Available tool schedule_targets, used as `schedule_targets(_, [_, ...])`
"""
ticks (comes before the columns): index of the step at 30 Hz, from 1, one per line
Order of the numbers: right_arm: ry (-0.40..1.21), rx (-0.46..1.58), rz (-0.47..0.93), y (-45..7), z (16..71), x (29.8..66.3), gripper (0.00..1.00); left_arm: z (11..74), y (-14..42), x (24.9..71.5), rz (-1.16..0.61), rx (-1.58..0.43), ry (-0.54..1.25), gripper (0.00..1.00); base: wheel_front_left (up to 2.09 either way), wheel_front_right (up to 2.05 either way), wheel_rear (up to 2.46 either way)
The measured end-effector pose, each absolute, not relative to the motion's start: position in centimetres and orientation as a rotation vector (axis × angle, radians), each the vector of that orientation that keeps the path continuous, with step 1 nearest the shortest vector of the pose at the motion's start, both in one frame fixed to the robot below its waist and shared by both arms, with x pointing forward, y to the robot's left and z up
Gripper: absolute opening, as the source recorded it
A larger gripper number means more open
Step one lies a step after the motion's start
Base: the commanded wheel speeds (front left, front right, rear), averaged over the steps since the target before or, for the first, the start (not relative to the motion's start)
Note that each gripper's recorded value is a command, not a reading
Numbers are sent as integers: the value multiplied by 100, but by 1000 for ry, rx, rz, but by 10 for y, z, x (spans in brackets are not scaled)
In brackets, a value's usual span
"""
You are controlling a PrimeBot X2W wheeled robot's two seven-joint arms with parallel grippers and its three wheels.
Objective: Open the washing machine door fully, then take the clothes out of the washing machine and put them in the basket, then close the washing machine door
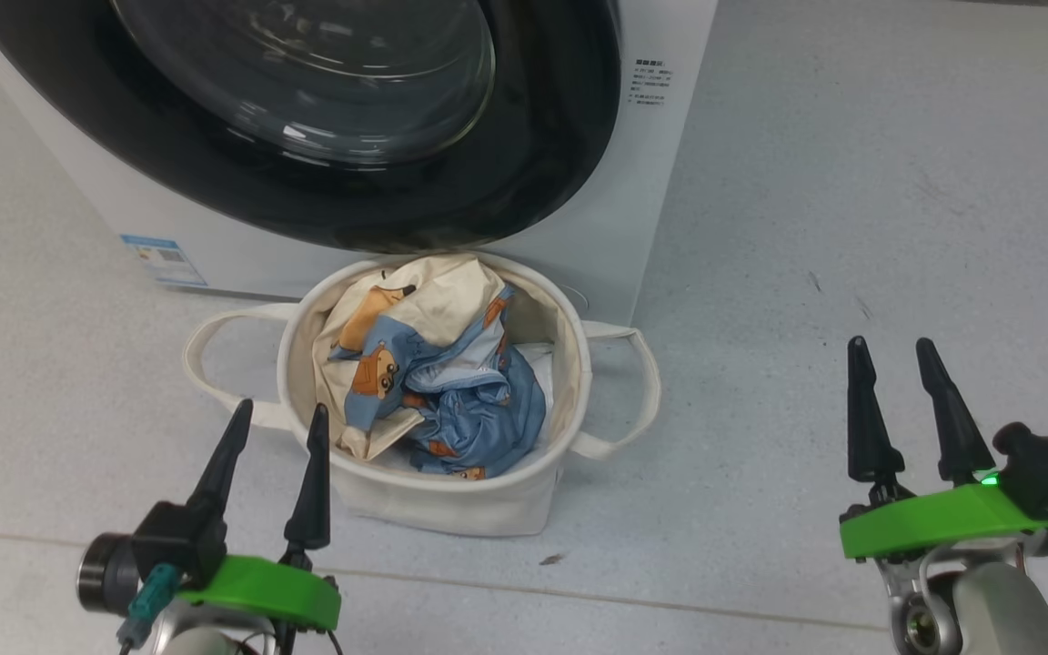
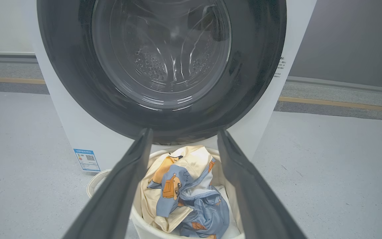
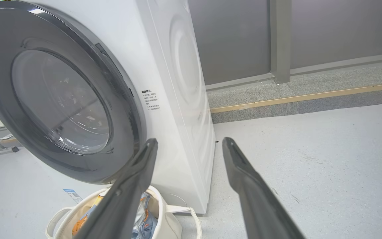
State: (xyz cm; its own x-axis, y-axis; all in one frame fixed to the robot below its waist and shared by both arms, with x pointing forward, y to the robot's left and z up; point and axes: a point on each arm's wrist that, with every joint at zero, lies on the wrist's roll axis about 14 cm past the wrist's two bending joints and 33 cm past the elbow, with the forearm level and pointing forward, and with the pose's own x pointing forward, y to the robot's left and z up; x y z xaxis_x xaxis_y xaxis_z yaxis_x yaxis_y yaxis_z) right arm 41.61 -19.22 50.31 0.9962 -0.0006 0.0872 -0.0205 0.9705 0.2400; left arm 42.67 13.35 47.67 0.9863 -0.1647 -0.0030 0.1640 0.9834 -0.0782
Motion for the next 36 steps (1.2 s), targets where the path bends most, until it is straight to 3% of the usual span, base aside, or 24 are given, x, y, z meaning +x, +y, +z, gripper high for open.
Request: schedule_targets(36, [-146, 254, 62, -176, 525, 403, 100, 478, 137, 410, -156, -76, 14, 100, 0, 0, 0])
